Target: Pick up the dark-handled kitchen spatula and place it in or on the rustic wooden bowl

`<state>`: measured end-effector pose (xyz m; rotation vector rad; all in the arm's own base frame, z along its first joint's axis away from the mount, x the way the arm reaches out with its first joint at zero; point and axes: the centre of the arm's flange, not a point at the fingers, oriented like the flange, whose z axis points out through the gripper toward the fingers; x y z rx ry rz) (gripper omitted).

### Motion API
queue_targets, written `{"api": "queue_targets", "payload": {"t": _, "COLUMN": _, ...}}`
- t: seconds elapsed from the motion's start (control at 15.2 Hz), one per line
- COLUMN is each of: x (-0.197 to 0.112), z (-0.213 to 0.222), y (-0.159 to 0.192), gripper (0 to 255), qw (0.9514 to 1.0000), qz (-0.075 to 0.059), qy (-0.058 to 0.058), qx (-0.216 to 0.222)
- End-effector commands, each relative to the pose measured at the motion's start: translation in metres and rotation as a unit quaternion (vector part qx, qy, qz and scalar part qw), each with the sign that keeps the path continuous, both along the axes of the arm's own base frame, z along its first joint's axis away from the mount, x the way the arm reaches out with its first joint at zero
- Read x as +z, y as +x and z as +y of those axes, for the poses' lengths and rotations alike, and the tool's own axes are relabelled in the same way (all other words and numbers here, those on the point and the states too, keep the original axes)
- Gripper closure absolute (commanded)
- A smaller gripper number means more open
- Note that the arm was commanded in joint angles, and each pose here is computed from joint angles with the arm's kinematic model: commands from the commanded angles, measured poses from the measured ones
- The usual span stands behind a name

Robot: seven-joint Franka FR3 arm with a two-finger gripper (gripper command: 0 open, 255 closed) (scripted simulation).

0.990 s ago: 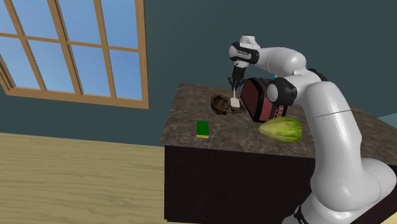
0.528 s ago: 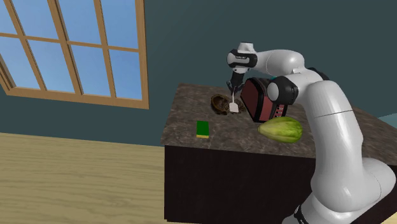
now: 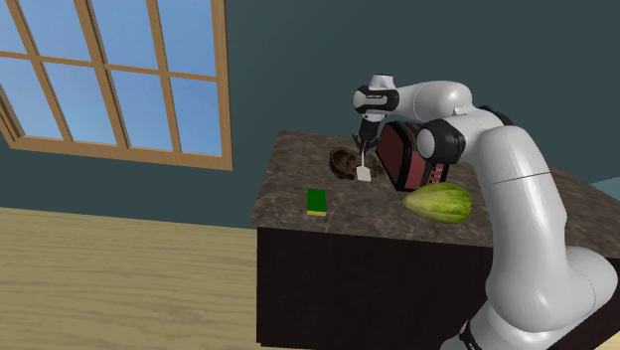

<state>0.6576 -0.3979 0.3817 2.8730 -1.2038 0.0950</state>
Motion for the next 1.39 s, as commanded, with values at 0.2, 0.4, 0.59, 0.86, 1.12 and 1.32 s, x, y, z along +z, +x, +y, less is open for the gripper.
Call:
{"api": "queue_targets", "payload": {"t": 0.2, "x": 0.0, "z": 0.0, "y": 0.0, "gripper": 255, "qw": 1.0, "qz": 0.0, "qy": 0.0, "qx": 0.0}}
{"api": "queue_targets", "payload": {"t": 0.4, "x": 0.0, "z": 0.0, "y": 0.0, "gripper": 0, "qw": 1.0, "qz": 0.0, "qy": 0.0, "qx": 0.0}}
{"api": "queue_targets", "payload": {"t": 0.59, "x": 0.0, "z": 0.0, "y": 0.0, "gripper": 0, "qw": 1.0, "qz": 0.0, "qy": 0.0, "qx": 0.0}}
{"api": "queue_targets", "payload": {"t": 0.86, "x": 0.05, "z": 0.002, "y": -0.002, "gripper": 0, "qw": 1.0, "qz": 0.0, "qy": 0.0, "qx": 0.0}}
{"api": "queue_targets", "payload": {"t": 1.12, "x": 0.05, "z": 0.002, "y": -0.002, "gripper": 0, "qw": 1.0, "qz": 0.0, "qy": 0.0, "qx": 0.0}}
{"api": "queue_targets", "payload": {"t": 1.32, "x": 0.05, "z": 0.002, "y": -0.002, "gripper": 0, "qw": 1.0, "qz": 0.0, "qy": 0.0, "qx": 0.0}}
